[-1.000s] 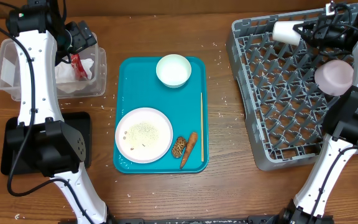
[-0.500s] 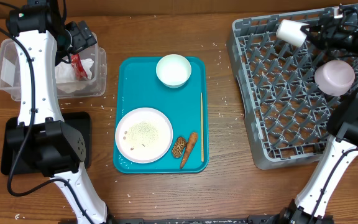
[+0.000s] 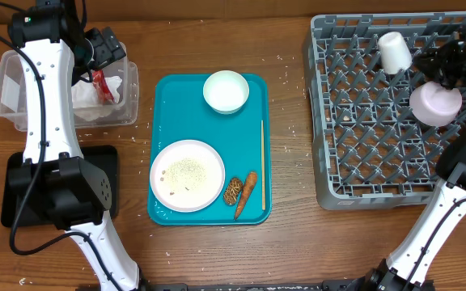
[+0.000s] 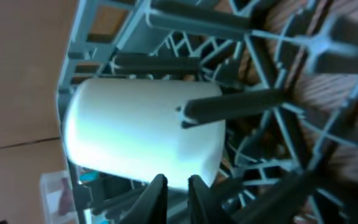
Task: Sort waste into correct bins and load items into the dishwasher
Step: 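Carry white cup to rack's back edge and set it down, then return right gripper to tray and grasp the white bowl, then carry white bowl right and lower it into the rack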
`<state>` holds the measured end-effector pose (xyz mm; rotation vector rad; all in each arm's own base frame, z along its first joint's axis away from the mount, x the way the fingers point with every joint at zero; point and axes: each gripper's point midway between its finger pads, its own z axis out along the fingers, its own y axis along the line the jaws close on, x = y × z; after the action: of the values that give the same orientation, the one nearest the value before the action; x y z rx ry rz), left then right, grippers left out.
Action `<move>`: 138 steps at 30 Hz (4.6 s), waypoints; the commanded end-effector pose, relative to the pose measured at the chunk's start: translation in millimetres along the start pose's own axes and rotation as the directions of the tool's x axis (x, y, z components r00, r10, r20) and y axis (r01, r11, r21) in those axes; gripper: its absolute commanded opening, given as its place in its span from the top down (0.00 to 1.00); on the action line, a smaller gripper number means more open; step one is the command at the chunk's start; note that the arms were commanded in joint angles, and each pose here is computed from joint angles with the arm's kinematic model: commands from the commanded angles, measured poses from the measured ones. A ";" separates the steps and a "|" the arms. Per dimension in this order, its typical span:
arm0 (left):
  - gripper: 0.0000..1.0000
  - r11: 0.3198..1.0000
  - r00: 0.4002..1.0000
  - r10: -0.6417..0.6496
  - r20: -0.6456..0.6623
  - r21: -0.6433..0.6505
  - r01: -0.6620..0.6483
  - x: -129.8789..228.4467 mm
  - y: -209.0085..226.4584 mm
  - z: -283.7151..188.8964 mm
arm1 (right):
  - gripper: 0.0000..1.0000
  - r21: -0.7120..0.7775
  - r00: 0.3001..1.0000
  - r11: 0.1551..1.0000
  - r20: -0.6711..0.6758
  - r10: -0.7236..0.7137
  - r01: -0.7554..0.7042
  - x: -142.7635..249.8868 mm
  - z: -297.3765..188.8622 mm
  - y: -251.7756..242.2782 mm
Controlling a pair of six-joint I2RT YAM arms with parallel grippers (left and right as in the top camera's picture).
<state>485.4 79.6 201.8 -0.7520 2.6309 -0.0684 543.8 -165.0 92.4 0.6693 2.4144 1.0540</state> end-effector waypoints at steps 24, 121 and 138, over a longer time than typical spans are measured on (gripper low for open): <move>0.00 1.000 1.000 -0.008 0.023 -0.001 0.008 -1.9 -1.9 -8.3 | 0.89 0.468 0.884 0.827 0.178 -0.432 0.310 -9.0 5.3 150.7; 0.00 1.000 1.000 -0.008 0.023 -0.001 0.008 -1.9 -2.1 -8.3 | 0.44 0.238 0.463 0.397 -0.461 -0.758 0.887 358.0 280.4 247.7; 0.00 1.000 1.000 -0.008 0.023 -0.001 0.008 -1.9 -2.1 -8.3 | 0.96 0.268 0.543 0.472 -0.407 -0.735 0.840 347.4 233.2 287.7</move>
<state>485.4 79.7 201.8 -0.7521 2.6309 -0.0678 463.2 335.6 45.0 -0.6530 2.7493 0.0868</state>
